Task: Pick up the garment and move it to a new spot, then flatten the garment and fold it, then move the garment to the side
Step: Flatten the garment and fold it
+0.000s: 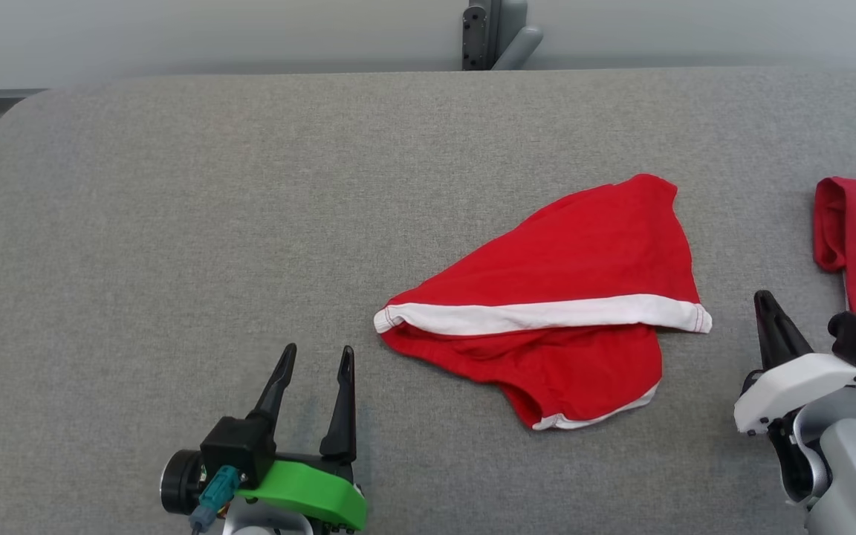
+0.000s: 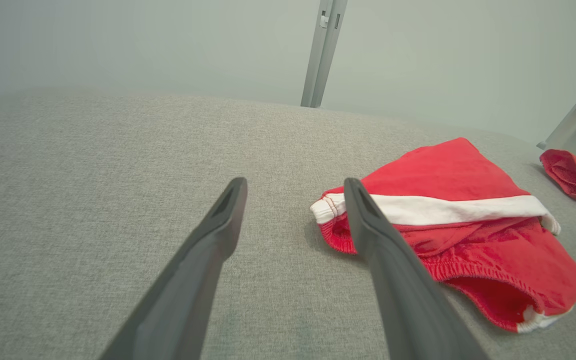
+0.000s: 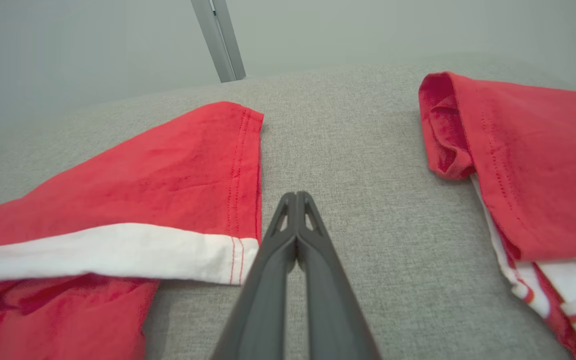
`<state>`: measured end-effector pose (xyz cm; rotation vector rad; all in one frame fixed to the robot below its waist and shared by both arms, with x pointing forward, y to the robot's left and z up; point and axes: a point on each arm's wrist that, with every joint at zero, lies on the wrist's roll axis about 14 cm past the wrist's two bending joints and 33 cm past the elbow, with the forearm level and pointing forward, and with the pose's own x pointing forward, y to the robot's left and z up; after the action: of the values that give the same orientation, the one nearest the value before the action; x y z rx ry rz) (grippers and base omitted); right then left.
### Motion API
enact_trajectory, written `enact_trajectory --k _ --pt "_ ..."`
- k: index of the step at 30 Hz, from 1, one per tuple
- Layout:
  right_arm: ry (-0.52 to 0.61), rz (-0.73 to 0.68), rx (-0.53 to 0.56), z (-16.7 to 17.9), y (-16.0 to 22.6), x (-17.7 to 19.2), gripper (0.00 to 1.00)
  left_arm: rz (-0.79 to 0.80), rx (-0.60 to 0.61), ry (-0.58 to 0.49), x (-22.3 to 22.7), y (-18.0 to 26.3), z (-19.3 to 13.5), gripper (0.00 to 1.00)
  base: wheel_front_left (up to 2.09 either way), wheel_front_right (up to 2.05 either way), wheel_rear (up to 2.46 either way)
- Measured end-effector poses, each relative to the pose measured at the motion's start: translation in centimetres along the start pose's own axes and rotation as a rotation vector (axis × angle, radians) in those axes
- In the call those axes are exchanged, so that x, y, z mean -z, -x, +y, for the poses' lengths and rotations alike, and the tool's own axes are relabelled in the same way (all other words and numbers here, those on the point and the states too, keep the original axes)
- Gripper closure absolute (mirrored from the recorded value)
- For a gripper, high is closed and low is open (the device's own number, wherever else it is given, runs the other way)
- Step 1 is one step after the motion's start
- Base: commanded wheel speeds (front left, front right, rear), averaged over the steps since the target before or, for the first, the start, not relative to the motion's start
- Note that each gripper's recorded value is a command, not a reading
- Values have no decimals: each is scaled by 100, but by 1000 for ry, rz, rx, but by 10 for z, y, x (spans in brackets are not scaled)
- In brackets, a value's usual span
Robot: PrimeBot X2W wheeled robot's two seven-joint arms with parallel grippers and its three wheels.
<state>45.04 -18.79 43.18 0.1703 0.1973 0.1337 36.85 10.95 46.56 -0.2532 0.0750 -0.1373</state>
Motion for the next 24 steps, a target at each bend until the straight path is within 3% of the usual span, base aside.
enact_trajectory --k 3,4,6,22,23,24 --pt "-29 1 14 -2 8 4 100 -3 11 2 -1 -1 -3 0 0 0 0" --pt "-42 13 5 3 11 9 88 -2 15 2 -1 -2 -5 0 0 0 0" --pt "-72 42 -12 13 13 20 0 -1 24 3 0 -3 -7 0 0 0 0" --pt "-98 175 -12 25 -13 47 0 10 29 -9 3 -4 -5 0 0 0 0" --pt "-100 183 -10 25 -13 49 10 11 28 -8 4 -4 -5 0 0 0 0" --pt "-95 190 -10 25 -14 51 10 12 28 -6 4 -4 -5 0 0 0 0"
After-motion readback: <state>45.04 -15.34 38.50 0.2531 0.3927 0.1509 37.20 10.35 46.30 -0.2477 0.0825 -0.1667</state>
